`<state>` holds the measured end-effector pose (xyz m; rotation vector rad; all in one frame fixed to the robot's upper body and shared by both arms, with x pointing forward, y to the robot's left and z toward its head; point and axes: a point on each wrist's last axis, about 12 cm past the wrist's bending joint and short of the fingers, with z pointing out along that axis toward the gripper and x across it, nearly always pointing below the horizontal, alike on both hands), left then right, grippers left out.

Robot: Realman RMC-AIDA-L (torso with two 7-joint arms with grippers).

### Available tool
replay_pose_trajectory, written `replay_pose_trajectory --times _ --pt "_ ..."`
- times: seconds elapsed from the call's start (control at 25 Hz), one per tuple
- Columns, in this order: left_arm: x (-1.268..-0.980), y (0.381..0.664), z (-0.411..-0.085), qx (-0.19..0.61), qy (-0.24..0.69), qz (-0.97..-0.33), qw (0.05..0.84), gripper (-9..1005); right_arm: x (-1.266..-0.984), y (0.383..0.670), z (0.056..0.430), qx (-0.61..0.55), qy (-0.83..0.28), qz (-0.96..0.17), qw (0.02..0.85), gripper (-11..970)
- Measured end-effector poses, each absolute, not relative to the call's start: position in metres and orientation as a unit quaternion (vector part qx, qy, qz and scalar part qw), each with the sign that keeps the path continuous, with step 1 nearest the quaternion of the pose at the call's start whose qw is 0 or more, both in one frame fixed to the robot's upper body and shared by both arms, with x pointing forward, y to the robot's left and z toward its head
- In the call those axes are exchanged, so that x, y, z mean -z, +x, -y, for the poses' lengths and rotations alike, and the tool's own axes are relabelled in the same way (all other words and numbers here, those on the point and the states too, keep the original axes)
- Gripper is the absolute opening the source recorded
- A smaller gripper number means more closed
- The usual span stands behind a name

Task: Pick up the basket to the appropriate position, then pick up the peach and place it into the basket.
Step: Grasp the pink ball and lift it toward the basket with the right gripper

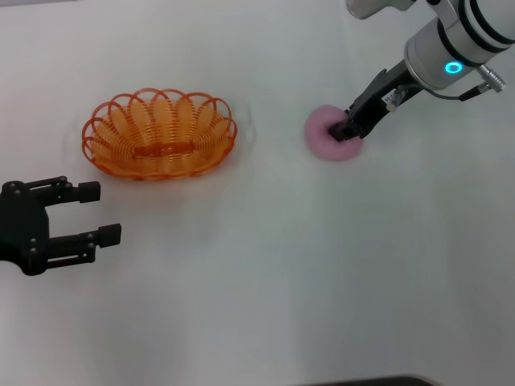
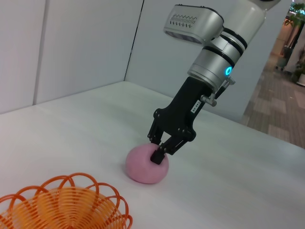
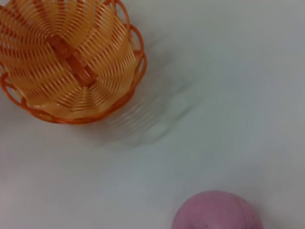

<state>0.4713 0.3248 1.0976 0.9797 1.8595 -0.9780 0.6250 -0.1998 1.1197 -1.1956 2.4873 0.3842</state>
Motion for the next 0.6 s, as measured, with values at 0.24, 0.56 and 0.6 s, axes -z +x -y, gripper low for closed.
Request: replay_pose_trajectory --times 0.24,0.56,0.6 --pt "-1.098 0.471 -0.325 0.387 0.387 -0.735 0.400 733 -1.120 0.625 0.200 -0.136 -0.422 -0.879 0.178 217" --pt "-1.098 0.471 -0.325 0.389 0.385 -0.736 0.398 733 -1.137 0.629 0.199 -0.156 -0.417 -0.872 0.204 173" --pt "-1.098 0.471 -0.325 0.390 0.385 -0.736 0.397 732 -1.141 0.630 0.199 -0.158 -0.415 -0.871 0.212 163"
